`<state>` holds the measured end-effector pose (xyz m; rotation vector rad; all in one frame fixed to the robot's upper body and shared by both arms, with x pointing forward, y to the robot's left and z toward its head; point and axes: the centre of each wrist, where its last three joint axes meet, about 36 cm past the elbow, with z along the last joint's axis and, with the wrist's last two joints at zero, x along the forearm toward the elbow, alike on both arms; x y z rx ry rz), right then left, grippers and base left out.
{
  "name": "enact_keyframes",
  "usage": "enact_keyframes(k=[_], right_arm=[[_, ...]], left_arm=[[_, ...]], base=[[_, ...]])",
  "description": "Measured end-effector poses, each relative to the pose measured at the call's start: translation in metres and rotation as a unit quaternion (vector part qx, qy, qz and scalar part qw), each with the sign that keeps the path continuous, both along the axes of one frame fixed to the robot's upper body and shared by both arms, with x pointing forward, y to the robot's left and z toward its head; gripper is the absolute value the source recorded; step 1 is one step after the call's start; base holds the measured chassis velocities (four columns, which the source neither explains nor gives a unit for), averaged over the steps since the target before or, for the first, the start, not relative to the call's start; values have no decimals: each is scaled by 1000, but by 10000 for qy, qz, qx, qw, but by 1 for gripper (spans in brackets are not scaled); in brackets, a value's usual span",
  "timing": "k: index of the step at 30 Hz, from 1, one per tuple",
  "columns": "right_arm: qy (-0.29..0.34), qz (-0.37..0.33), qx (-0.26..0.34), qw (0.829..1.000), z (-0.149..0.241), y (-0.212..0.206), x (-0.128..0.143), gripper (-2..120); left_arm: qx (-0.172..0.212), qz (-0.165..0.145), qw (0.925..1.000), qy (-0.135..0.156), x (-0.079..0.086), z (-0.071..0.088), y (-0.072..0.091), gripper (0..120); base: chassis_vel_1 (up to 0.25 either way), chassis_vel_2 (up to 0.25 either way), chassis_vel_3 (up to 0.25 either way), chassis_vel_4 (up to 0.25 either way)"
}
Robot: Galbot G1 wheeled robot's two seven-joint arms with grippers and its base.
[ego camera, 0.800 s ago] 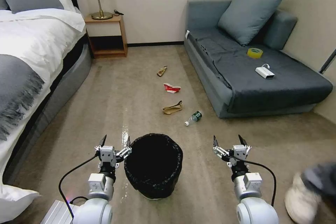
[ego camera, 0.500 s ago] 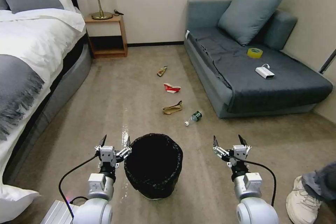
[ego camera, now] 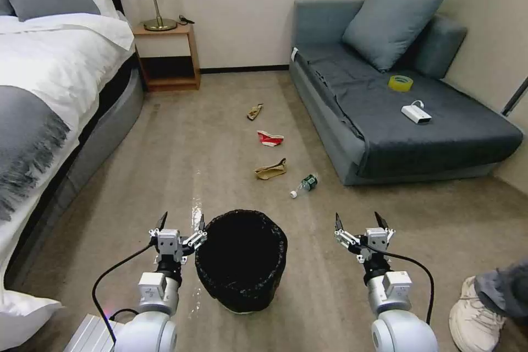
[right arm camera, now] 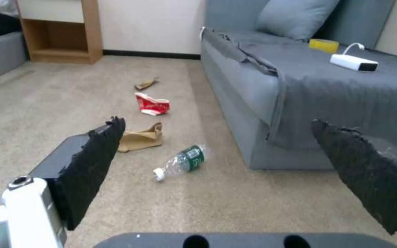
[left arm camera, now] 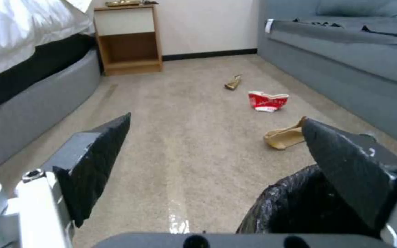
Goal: Pick up the trash bin, then pick up the garbage on the floor and place it into the trash bin.
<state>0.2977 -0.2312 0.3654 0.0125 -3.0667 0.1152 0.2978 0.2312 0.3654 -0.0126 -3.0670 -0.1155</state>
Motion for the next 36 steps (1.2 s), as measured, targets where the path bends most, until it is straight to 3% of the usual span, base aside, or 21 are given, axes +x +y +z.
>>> enact_keyframes(k=[10,18,26,30,36], right_arm=[[-18,-22,-6,10000,0,0,-3,100],[-532,-609,-115,9967,19,-8,-80,100],[-586,-647,-110,9961,21,-8,-85,100],[-594,-494,-21,9970,30,-15,-83,100],[-436,64,236,9988,55,-34,-71,100]], left_arm=[[0,70,10000,-5,-5,2,-2,100],[-78,942,9950,-330,-63,44,-33,100],[-114,1098,9931,-386,-72,52,-37,100],[-81,1099,9933,-349,-73,55,-34,100],[356,1013,9940,210,-68,78,3,100]], base=[[0,0,0,0],[0,0,0,0],[0,0,0,0],[0,0,0,0],[0,0,0,0]])
